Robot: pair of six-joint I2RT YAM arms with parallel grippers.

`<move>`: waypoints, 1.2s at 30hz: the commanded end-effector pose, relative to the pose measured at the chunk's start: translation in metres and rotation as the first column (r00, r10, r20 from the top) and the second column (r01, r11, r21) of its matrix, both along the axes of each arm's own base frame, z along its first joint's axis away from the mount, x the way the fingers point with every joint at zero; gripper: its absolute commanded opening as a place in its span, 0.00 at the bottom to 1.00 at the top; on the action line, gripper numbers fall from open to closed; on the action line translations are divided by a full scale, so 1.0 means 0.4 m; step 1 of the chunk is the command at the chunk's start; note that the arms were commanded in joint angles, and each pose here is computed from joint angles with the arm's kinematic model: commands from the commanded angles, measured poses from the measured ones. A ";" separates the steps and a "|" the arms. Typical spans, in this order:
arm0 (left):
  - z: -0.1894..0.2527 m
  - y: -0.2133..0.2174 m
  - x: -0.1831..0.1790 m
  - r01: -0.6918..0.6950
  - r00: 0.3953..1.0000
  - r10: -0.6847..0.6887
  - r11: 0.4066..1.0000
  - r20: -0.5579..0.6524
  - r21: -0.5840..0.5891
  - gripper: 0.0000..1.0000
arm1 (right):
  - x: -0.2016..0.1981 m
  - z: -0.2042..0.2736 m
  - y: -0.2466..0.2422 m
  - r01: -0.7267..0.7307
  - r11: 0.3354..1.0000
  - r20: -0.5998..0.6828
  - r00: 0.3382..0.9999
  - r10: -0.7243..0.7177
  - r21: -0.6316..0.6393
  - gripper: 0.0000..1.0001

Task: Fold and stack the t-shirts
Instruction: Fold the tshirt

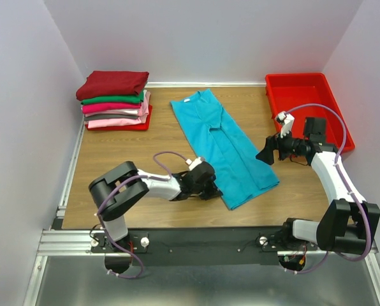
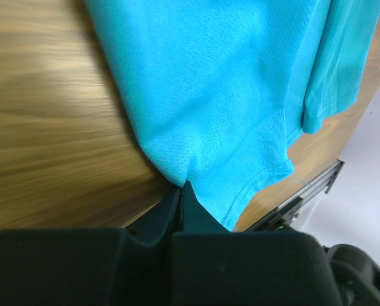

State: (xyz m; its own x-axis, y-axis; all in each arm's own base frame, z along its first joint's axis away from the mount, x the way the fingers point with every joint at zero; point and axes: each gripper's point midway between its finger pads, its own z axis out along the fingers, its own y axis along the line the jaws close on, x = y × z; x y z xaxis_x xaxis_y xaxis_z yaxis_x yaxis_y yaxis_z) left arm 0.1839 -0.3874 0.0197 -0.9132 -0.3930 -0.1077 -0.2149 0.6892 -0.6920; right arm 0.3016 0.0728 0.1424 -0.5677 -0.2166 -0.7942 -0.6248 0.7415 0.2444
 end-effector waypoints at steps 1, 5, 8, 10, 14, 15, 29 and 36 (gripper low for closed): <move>-0.085 0.153 -0.005 0.030 0.998 -0.039 0.985 0.051 0.169 0.00 | -0.007 0.014 0.005 -0.019 1.000 0.032 0.999 0.018 0.017 1.00; -0.111 0.266 -0.030 0.050 0.996 -0.066 0.972 0.061 0.228 0.00 | -0.008 0.014 0.006 -0.022 1.000 0.033 0.999 0.021 0.019 1.00; -0.129 0.338 -0.057 0.055 0.996 -0.072 0.963 0.055 0.263 0.00 | -0.009 0.013 0.005 -0.021 1.000 0.030 0.999 0.020 0.018 1.00; -0.128 0.364 -0.057 0.052 0.995 -0.072 0.957 0.062 0.286 0.00 | -0.008 0.012 0.006 -0.022 1.000 0.030 0.999 0.021 0.020 1.00; -0.095 0.389 -0.044 0.052 0.992 -0.084 0.954 0.097 0.295 0.00 | -0.011 0.009 0.009 -0.029 0.999 0.028 0.999 0.029 0.024 1.00; -0.088 0.395 -0.045 0.063 0.990 -0.098 0.950 0.101 0.305 0.00 | -0.012 0.009 0.010 -0.031 0.999 0.027 0.999 0.031 0.026 1.00; 0.413 0.346 -0.039 0.272 0.722 -0.247 0.960 0.647 0.063 0.79 | -0.181 -0.042 0.100 -0.449 0.892 0.117 0.889 0.442 0.041 1.00; 0.649 0.313 0.021 0.315 0.004 -0.523 0.810 0.852 0.495 0.80 | -0.261 -0.100 0.124 -0.674 0.695 0.293 0.631 0.718 -0.250 0.98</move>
State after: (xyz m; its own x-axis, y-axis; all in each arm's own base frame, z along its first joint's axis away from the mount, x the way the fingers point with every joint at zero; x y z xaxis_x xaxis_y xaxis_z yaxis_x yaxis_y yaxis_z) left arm 0.1820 -0.2597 0.2551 -0.4386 -0.0760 -0.8955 0.7203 0.5662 -0.4008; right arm 0.2189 0.1109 0.1084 -0.1716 -0.4755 -0.8628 -0.9550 0.2952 0.0272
